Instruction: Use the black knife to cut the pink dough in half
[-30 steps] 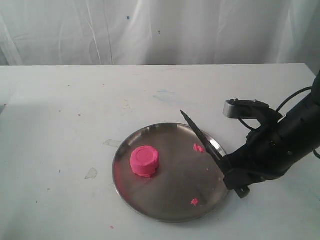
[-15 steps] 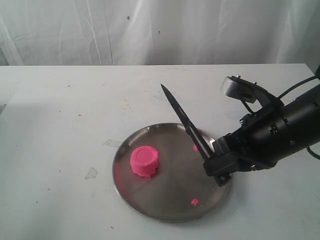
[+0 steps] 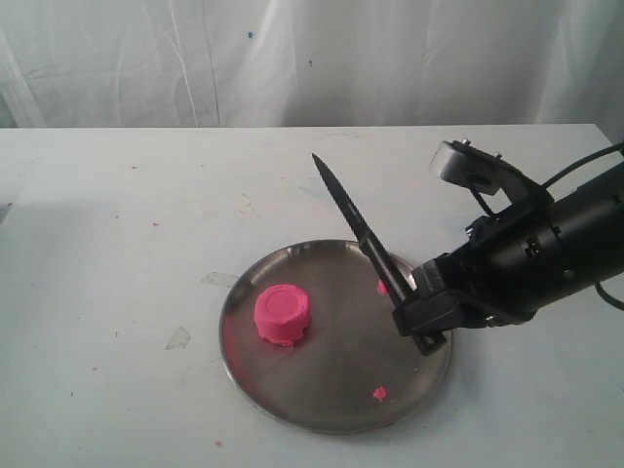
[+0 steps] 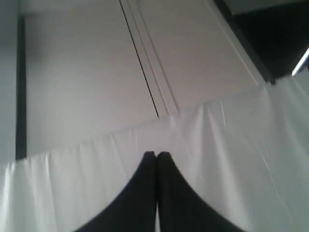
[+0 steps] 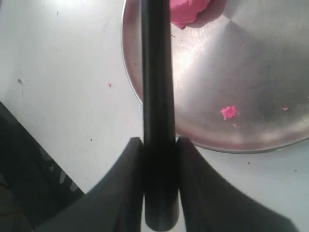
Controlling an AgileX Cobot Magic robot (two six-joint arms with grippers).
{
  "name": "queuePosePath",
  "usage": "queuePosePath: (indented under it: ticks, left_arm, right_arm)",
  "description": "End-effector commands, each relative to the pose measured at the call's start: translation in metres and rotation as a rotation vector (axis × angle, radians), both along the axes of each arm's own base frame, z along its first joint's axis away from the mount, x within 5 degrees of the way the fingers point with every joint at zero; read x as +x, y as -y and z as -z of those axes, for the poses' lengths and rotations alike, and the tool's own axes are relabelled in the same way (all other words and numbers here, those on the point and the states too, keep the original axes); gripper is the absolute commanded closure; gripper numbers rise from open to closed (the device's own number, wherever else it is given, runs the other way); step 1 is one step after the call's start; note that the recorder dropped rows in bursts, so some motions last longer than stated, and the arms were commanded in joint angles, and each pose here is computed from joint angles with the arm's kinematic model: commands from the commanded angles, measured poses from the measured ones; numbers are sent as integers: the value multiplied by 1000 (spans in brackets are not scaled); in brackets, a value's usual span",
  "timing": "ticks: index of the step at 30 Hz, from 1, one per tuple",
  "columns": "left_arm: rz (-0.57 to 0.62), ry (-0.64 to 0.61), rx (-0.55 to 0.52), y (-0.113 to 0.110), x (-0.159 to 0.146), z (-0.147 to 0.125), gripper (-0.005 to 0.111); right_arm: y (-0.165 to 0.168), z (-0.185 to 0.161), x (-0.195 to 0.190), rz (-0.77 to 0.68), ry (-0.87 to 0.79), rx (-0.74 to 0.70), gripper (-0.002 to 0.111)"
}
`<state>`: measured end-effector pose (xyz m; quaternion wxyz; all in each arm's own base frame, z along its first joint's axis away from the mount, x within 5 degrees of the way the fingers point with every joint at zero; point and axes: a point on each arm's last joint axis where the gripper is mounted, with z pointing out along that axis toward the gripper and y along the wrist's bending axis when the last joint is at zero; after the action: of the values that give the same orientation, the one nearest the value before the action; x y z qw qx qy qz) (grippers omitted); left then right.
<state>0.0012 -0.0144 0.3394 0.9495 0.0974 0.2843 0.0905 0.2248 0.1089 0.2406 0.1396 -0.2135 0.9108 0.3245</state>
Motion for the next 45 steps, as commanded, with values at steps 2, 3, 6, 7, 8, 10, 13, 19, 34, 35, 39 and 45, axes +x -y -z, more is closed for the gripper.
queuePosePath:
  ticks: [2,3,6,7,8,10,13,19,34,35,39,45]
  left_arm:
    - [-64,-115,-19,-5,7,-58,107]
    - [-104,-223,-17,-7,21,-61,107]
    - [-231,-609,45,-16,79,-44,107]
    - [-249,-739,61,-18,99,-33,107]
    - [-254,-846,65,-20,116,-20,107]
    - [-253,-1072,79,-22,151,13,107]
    - [-230,-1303,83,-24,189,60,107]
    - [1,-1472,-605,-20,233,116,107]
    - [256,-1585,259,73,267,137,107]
    - [148,-1633,247,69,271,139,107]
    - [-277,-1739,276,46,280,136,107]
    - [-400,-1922,382,51,281,133,107]
  right_arm:
    - [2,-3,3,25,40,3,108]
    - [2,-3,4,28,44,2,108]
    - [2,-3,4,33,48,2,108]
    - [2,-3,4,33,48,2,108]
    - [2,-3,4,33,48,2,108]
    - [2,-3,4,32,48,1,108]
    - [3,-2,4,27,49,-9,108]
    - [4,-1,4,19,52,-22,108]
    - [3,-2,6,41,63,-11,108]
    - [3,-2,6,39,64,-15,108]
    - [4,-1,6,38,66,-19,108]
    - [4,-1,6,41,70,-20,108]
